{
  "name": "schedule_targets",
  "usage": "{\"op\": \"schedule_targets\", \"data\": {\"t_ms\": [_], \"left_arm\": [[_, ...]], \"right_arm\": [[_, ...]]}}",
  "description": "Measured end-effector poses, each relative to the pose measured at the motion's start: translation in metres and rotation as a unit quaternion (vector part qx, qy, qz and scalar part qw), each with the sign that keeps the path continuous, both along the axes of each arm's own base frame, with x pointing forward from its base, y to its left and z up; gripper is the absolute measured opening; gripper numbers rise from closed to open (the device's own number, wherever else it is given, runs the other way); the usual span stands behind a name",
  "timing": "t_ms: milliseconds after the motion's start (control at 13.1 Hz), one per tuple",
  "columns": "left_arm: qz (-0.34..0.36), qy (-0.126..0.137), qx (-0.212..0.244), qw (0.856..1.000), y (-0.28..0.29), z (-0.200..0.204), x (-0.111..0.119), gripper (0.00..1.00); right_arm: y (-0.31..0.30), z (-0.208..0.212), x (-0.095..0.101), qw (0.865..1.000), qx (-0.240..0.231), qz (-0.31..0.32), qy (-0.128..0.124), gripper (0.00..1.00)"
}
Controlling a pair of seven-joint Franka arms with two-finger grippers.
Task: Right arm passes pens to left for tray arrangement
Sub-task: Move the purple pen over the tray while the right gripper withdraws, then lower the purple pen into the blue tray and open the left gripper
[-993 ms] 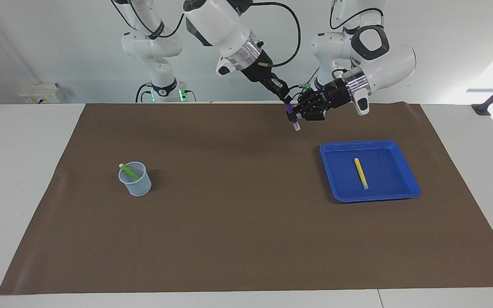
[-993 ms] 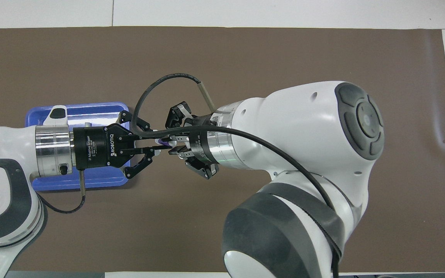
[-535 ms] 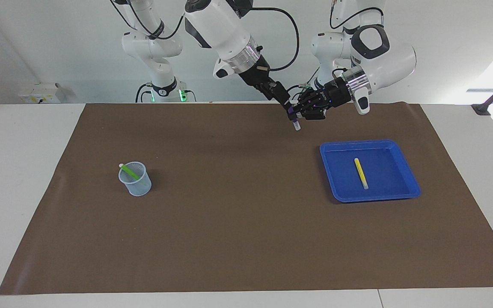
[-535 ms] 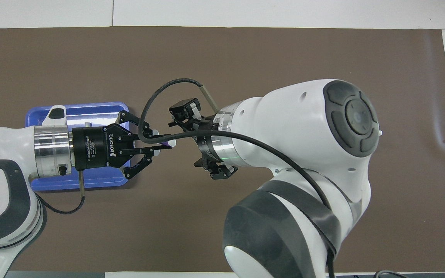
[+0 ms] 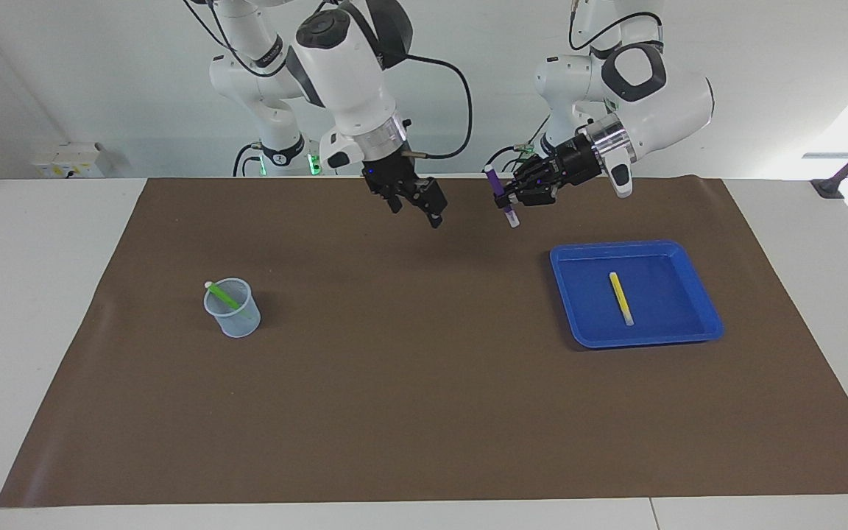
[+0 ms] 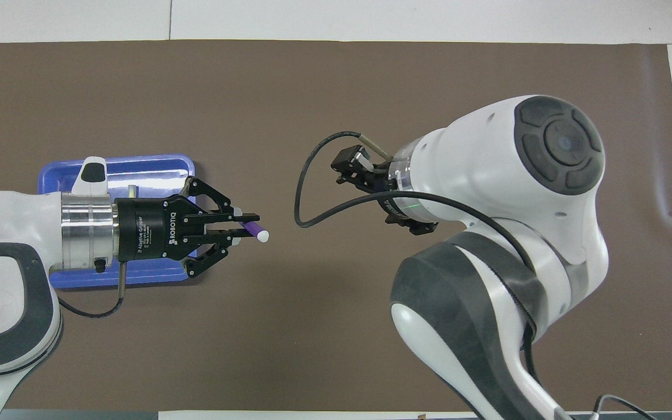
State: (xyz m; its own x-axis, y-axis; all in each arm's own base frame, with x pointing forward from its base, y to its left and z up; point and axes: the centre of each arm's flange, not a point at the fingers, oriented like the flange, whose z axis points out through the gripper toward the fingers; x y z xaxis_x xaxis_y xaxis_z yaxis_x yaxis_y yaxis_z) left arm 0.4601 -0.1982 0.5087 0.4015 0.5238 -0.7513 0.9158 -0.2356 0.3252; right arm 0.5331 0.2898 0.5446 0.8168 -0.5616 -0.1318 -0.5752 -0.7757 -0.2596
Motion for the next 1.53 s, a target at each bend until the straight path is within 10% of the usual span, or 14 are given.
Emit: {"op": "schedule_targets", "data": {"t_ms": [382, 764, 1299, 1528], "left_arm": [[-0.204, -0.140, 0.093, 0.964, 0.004, -0.016, -0.013, 0.18], [-0.343, -0.202, 0.188, 0.898, 0.018, -0.026, -0.016, 0.18], [-0.492, -0.215, 0.326, 0.778, 0.060, -0.045, 0.020, 0.18], [-0.521, -0.192, 0.352, 0.754, 0.118, -0.072, 0.042, 0.18]], "right_arm": [[-0.107, -0.030, 0.016, 0.994, -0.042, 0.102, -0.015, 1.00], [-0.231, -0.054, 0.022, 0.963, -0.055, 0.260, -0.041, 1.00], [-0.347, -0.091, 0.011, 0.952, -0.059, 0.276, -0.115, 1.00], [-0.366, -0.107, 0.003, 0.962, -0.020, 0.241, -0.128, 1.00]]}}
